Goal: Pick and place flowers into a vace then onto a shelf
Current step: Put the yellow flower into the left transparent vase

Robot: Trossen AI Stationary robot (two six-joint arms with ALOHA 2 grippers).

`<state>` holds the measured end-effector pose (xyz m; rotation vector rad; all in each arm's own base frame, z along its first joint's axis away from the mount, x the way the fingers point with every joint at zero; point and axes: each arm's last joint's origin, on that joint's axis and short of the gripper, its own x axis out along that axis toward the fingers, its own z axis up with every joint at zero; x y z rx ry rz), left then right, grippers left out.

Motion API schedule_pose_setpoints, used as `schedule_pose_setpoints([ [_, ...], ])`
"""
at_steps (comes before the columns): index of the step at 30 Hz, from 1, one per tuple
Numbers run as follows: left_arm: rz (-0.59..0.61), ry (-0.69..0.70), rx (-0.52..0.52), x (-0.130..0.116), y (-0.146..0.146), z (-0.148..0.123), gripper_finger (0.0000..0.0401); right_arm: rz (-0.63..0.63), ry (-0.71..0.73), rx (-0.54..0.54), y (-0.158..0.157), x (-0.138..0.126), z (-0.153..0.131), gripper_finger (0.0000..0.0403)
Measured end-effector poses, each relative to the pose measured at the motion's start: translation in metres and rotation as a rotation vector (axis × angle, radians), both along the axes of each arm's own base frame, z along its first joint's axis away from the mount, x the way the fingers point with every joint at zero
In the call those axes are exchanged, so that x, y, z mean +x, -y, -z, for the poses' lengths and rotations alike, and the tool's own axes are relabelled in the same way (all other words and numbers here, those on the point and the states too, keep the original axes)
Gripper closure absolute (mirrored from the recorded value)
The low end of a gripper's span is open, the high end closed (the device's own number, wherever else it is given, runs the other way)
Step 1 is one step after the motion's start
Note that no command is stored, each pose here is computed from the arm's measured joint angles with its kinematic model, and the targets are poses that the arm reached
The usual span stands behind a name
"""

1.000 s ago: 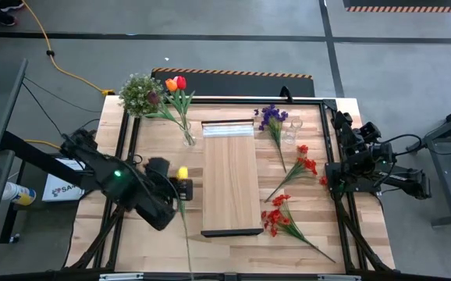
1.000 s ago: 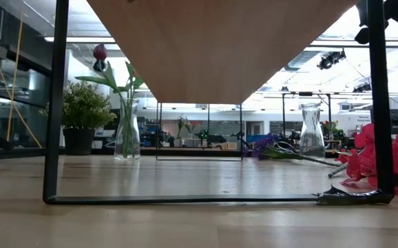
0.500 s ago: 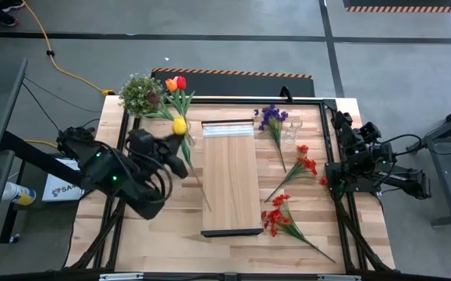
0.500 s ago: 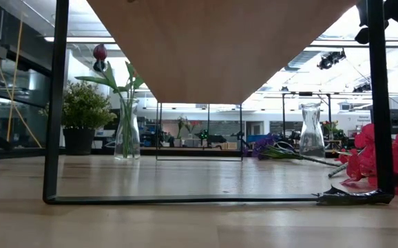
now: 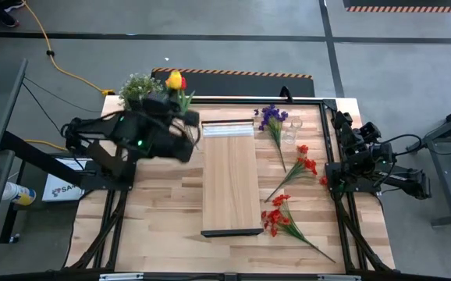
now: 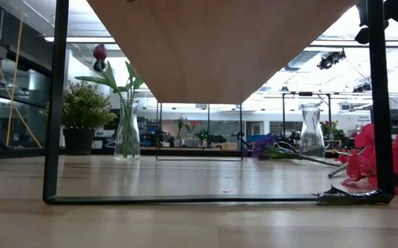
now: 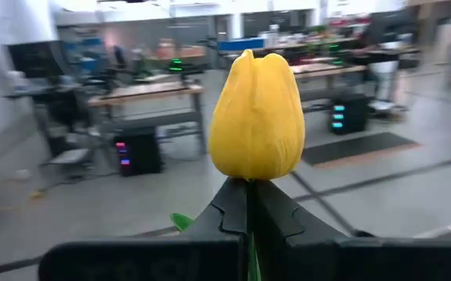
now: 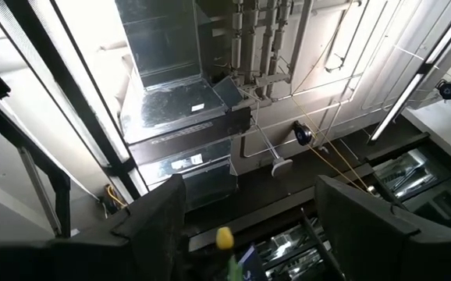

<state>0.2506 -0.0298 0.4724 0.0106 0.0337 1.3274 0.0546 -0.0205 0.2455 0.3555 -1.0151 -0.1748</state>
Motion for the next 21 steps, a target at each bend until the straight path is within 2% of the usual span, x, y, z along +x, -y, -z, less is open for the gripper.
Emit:
schedule_pose_setpoints([
  [5, -0.112, -0.102, 0.02, 0.006, -0.028, 0.003, 0.0366, 0.014, 0.004, 0.015, 0.001, 0.0, 0.0, 0.0131],
  [9, -0.181, -0.156, 0.027, 0.01, -0.045, 0.01, 0.0362, 0.085, -0.003, 0.025, 0.002, -0.001, 0.0, 0.0131],
  [17, -0.292, -0.178, 0.036, 0.02, -0.073, 0.051, 0.0366, 0.247, -0.014, 0.087, 0.005, -0.003, 0.001, 0.0131],
  [21, -0.324, -0.174, 0.031, 0.023, -0.082, 0.074, 0.0366, 0.288, -0.019, 0.101, 0.006, -0.003, 0.001, 0.0132],
])
